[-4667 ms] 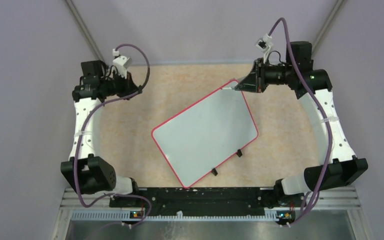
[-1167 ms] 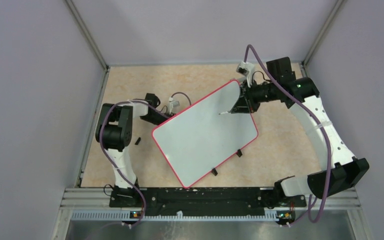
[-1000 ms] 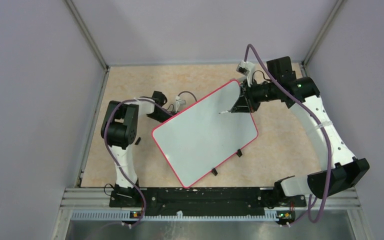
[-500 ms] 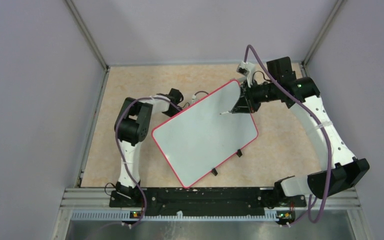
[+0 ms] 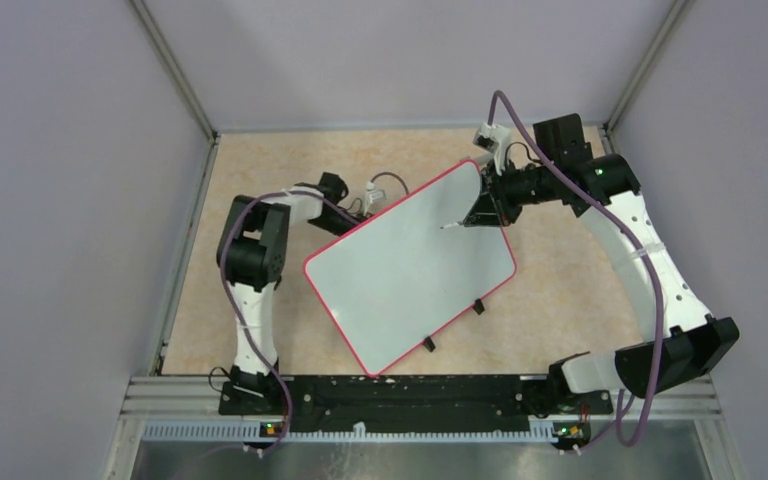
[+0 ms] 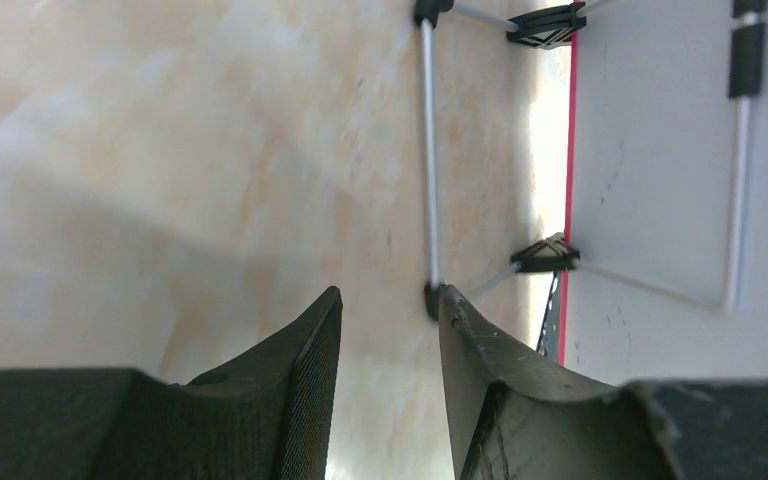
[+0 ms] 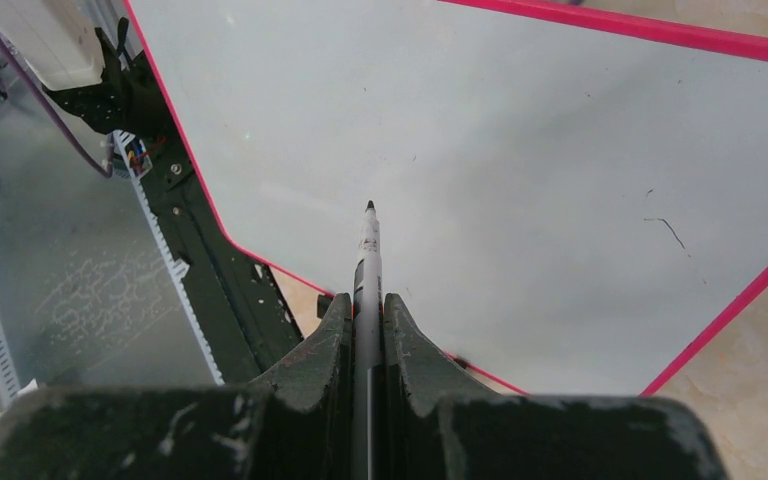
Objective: Write a sentence on the whiteboard
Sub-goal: Adjust the whiteboard stand at the center of the board.
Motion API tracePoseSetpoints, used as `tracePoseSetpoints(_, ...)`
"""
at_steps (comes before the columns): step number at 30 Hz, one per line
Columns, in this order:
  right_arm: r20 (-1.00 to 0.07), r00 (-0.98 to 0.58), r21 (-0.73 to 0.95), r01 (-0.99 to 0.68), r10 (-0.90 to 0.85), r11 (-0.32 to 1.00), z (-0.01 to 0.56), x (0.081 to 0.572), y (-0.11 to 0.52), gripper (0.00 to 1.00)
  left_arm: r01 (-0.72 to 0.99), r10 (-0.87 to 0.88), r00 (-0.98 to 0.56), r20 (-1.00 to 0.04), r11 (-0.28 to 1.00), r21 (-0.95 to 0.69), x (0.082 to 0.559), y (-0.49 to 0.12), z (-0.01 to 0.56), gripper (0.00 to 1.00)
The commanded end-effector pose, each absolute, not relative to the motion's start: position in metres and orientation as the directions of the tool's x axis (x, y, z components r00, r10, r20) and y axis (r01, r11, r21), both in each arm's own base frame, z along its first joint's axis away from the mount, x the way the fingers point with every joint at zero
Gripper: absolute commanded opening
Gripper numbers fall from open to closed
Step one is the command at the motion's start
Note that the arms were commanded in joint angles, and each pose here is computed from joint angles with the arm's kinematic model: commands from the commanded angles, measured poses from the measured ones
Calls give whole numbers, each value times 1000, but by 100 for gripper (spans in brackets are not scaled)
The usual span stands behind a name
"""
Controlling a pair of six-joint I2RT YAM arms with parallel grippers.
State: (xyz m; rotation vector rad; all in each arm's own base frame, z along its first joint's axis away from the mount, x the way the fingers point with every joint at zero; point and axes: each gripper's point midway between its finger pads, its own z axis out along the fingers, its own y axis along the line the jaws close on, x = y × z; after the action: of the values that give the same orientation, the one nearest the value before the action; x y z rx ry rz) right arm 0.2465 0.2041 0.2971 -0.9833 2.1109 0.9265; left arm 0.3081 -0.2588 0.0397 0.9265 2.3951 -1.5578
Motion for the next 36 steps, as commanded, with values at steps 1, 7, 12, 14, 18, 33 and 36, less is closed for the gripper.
tracePoseSetpoints(1, -807, -460, 276, -849, -370, 451, 319, 242, 206, 0, 598, 341, -792, -507, 264, -757, 307, -213, 80, 46)
tracePoseSetpoints(7, -806, -465, 281, -845, -367, 454, 318, 243, 206, 0, 530, 399, -818, -414, 243, -813, 239, -178, 72, 39)
tracePoseSetpoints(12, -804, -468, 282, -842, -366, 459, 318, 244, 206, 0, 523, 413, -819, -398, 253, -814, 232, -166, 79, 33)
tracePoseSetpoints(14, -806, -464, 276, -844, -367, 461, 320, 243, 205, 0, 501, 429, -824, -370, 245, -830, 228, -164, 77, 29)
tracePoseSetpoints(18, -804, -467, 276, -841, -368, 465, 319, 243, 205, 0, 455, 514, -810, -282, 248, -855, 202, -158, 61, 25)
tracePoseSetpoints(33, -807, -470, 279, -838, -359, 468, 320, 248, 207, 0, 440, 566, -798, -206, 314, -841, 209, -191, 34, 40)
tracePoseSetpoints(36, -807, -465, 269, -838, -364, 475, 320, 248, 205, 0, 432, 544, -813, -207, 325, -841, 216, -199, 26, 41)
